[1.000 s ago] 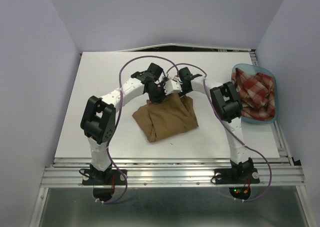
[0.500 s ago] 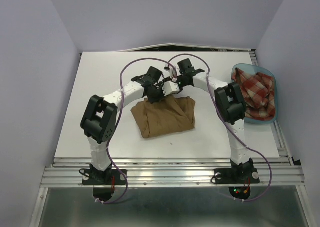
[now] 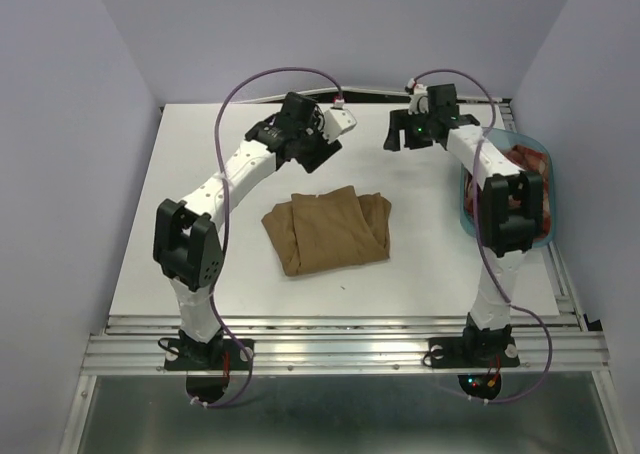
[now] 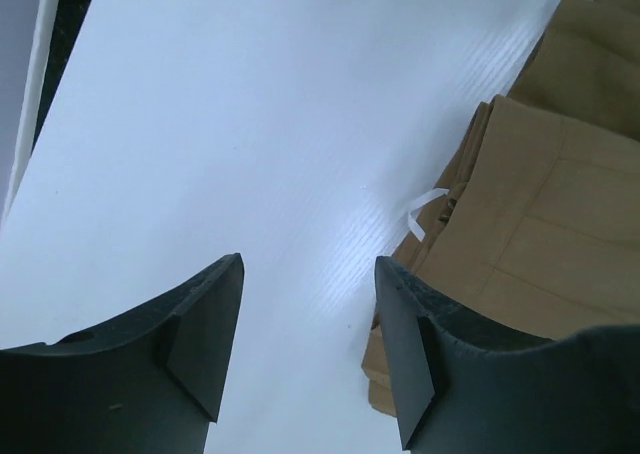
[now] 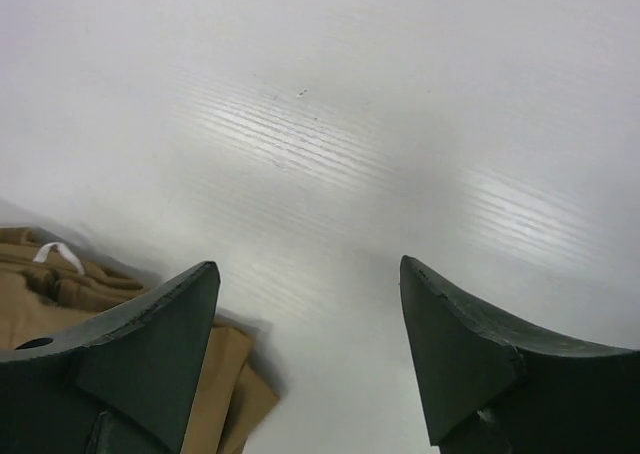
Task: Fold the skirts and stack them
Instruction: Neatly place the folded skirt to the corner
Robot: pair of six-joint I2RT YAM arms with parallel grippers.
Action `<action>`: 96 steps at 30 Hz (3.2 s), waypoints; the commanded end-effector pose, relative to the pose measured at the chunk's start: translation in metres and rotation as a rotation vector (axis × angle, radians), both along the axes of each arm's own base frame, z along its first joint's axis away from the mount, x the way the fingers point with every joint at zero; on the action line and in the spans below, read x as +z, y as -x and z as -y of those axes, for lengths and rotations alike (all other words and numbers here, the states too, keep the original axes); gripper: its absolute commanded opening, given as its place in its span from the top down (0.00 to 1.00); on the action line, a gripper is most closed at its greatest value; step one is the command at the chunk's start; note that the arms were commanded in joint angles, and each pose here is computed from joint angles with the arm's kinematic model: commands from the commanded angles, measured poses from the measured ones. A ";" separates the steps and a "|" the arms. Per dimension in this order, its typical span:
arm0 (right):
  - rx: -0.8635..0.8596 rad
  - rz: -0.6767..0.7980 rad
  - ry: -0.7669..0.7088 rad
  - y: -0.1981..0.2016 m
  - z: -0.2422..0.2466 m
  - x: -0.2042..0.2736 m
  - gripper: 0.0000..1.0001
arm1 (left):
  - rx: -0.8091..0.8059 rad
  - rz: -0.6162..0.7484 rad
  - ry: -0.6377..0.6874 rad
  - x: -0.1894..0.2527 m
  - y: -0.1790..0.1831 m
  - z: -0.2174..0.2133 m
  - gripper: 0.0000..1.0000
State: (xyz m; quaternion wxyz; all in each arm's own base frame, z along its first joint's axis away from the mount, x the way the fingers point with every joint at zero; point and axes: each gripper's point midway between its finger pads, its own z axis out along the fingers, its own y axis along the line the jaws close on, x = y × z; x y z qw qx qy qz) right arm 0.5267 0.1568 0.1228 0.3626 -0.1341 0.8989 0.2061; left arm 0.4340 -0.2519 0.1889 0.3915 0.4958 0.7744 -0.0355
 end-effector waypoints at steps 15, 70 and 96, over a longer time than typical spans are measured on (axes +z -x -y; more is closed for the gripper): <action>-0.180 0.101 -0.059 0.091 0.062 0.099 0.08 | 0.626 -0.427 0.377 -0.056 0.147 0.040 0.24; -0.143 0.028 -0.070 0.067 0.073 0.068 0.00 | 0.300 0.182 -0.086 0.023 -0.162 -0.226 0.01; -0.119 0.091 -0.078 0.127 0.072 0.106 0.00 | 0.781 -0.297 0.192 -0.072 0.049 -0.249 0.19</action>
